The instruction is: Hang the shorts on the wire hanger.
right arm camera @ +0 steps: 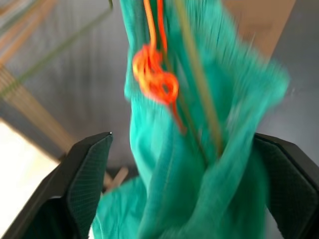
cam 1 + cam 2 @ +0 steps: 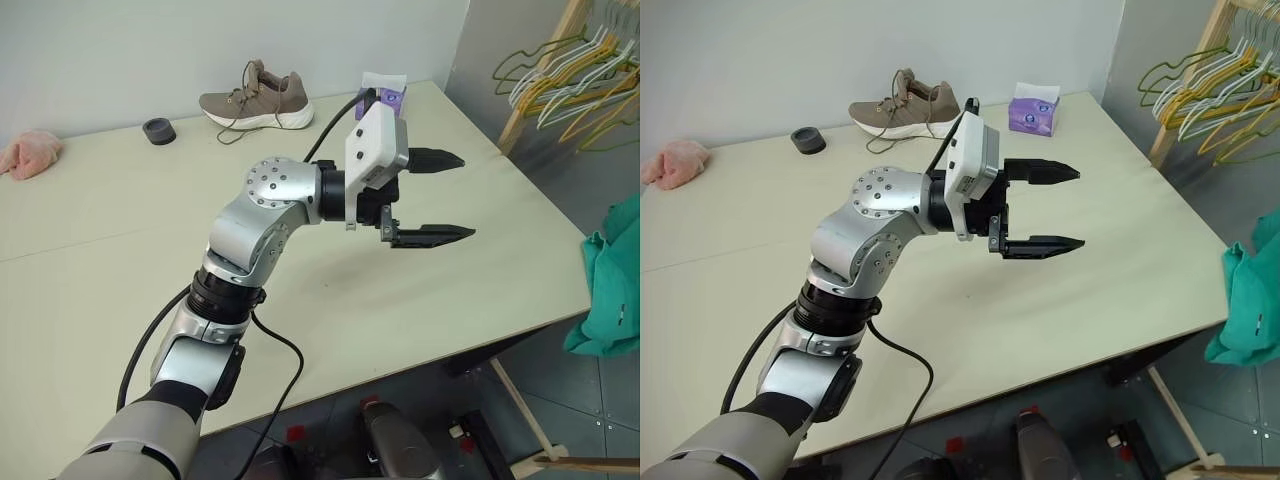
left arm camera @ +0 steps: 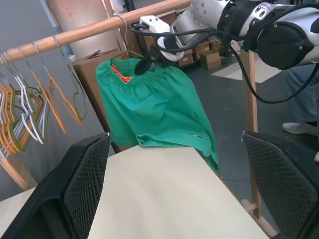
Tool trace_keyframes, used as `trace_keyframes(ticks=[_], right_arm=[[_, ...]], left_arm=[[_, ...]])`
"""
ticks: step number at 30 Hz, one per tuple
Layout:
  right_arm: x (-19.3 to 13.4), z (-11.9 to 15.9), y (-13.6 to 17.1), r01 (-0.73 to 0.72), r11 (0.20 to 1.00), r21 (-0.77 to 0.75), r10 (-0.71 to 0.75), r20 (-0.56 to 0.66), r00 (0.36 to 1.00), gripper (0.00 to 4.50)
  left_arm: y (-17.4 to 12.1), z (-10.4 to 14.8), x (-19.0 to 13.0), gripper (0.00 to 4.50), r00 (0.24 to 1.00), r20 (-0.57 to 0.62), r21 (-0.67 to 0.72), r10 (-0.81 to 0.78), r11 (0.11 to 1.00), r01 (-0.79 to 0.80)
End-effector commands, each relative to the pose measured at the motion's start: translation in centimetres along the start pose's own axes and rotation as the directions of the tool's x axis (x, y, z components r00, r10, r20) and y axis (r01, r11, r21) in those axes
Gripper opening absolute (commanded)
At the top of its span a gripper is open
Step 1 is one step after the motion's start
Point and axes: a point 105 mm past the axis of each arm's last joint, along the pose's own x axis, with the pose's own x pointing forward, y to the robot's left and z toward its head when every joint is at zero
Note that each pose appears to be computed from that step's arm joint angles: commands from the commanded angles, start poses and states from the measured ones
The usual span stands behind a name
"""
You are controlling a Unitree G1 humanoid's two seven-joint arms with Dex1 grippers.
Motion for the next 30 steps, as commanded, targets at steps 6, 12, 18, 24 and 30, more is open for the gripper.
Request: trace_keyframes(ticks=[6,12,18,24,30], right_arm=[[-3.6,7.2,1.0,0.117,0.981,-0.157,-0.037,0.437,0.899,4.47],[-7.7,9.2,7.3,0.082,0.911,-0.404,0.243,0.685,0.687,4.47],[-12.2,3.4,18.7,-0.253,0.692,-0.676,0.701,0.543,0.463,4.47],[-15.9,-9.6,26.4,-0.671,0.312,-0.673,0.949,0.186,0.255,4.47],[-17.2,-17.8,29.4,-0.858,0.218,-0.466,0.975,0.062,0.213,4.47]], left_arm=[[0.3,0.6,-0.3,4.5,1.0,0.009,0.039,0.012,0.999,-0.012],[1.5,-0.5,-1.6,4.5,0.992,-0.037,0.049,0.12,0.992,-0.118],[4.7,-2.3,-5.0,4.5,0.905,-0.1,0.057,0.413,0.911,-0.409],[6.9,-6.6,-14.1,4.5,0.496,-0.232,0.135,0.837,0.533,-0.836],[2.6,-11.3,-22.1,4.5,0.085,-0.358,0.252,0.93,0.184,-0.95]])
